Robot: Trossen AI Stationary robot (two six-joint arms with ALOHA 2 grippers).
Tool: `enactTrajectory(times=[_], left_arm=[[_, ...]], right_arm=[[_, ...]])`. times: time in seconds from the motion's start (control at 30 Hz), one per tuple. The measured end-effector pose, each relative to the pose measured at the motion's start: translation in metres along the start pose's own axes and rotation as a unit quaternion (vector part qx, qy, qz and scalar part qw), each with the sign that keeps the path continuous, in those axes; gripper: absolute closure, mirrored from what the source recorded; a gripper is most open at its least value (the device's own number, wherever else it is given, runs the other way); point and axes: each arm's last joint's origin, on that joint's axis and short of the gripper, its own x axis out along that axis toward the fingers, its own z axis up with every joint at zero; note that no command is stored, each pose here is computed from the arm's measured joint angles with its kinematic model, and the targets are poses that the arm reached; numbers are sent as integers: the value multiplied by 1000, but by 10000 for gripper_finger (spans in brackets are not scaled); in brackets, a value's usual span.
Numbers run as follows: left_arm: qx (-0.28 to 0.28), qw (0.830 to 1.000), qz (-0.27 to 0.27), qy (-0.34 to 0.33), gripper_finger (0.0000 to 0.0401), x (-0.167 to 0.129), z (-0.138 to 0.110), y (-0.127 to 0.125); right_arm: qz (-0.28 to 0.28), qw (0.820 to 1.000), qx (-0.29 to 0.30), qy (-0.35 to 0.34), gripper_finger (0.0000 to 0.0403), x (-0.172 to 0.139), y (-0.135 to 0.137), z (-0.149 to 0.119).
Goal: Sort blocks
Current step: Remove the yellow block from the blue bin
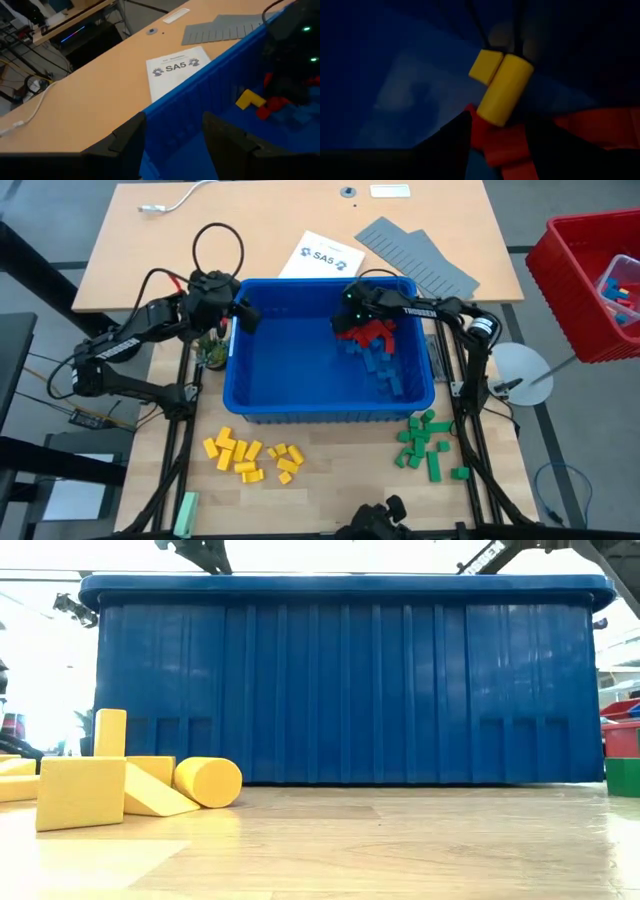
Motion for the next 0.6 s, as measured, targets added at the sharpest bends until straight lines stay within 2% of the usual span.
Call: enactTrajectory(times=[0.33,0.6], left_arm=[[-13,1000,-4,1,199,0,0,0],[-15,1000,-22,2,199,0,0,-1]], right_arm=[[16,1000,17,16,232,40,-10,-3],[12,1000,11,6,232,55,-12,-3]])
